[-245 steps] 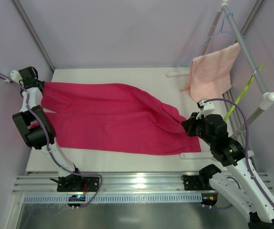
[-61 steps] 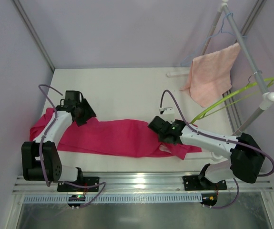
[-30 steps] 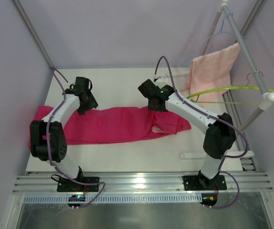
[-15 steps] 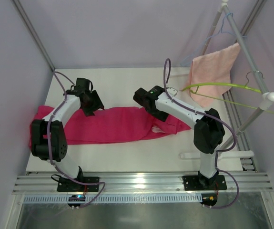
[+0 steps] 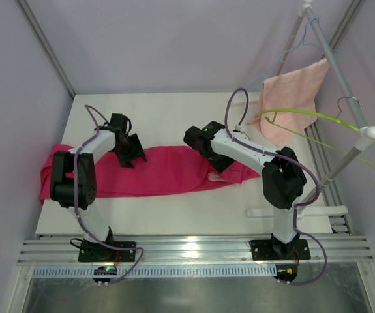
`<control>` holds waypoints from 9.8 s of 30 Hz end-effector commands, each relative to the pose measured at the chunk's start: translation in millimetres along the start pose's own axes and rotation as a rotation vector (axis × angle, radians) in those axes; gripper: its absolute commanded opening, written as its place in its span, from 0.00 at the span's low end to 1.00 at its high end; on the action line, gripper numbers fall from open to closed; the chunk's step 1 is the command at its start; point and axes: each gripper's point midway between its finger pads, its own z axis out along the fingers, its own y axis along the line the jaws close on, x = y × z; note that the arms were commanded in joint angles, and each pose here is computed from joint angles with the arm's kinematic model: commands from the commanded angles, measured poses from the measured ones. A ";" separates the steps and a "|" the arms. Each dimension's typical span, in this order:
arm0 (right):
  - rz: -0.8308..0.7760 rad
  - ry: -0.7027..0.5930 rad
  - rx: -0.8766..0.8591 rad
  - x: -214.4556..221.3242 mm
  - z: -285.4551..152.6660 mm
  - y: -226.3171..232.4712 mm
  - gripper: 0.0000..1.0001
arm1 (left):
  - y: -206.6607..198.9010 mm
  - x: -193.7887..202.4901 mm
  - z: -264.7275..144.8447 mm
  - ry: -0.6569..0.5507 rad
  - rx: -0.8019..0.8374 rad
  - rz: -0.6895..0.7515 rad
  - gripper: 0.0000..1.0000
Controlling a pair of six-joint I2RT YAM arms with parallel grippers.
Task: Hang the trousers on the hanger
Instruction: Fold the trousers
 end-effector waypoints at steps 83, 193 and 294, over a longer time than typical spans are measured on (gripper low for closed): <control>-0.723 0.137 -0.582 -31.2 -16.3 5.4 0.56 | 28.1 -11.2 -113.4 -0.352 -0.105 0.086 0.67; -0.838 0.212 -0.842 54.4 -2.1 25.3 0.64 | 239.6 -6.3 -131.4 -0.142 -0.839 -0.267 0.00; 0.155 0.157 -0.175 44.0 74.8 -64.7 0.36 | 166.5 -71.7 -159.1 -0.357 -0.474 -0.236 0.00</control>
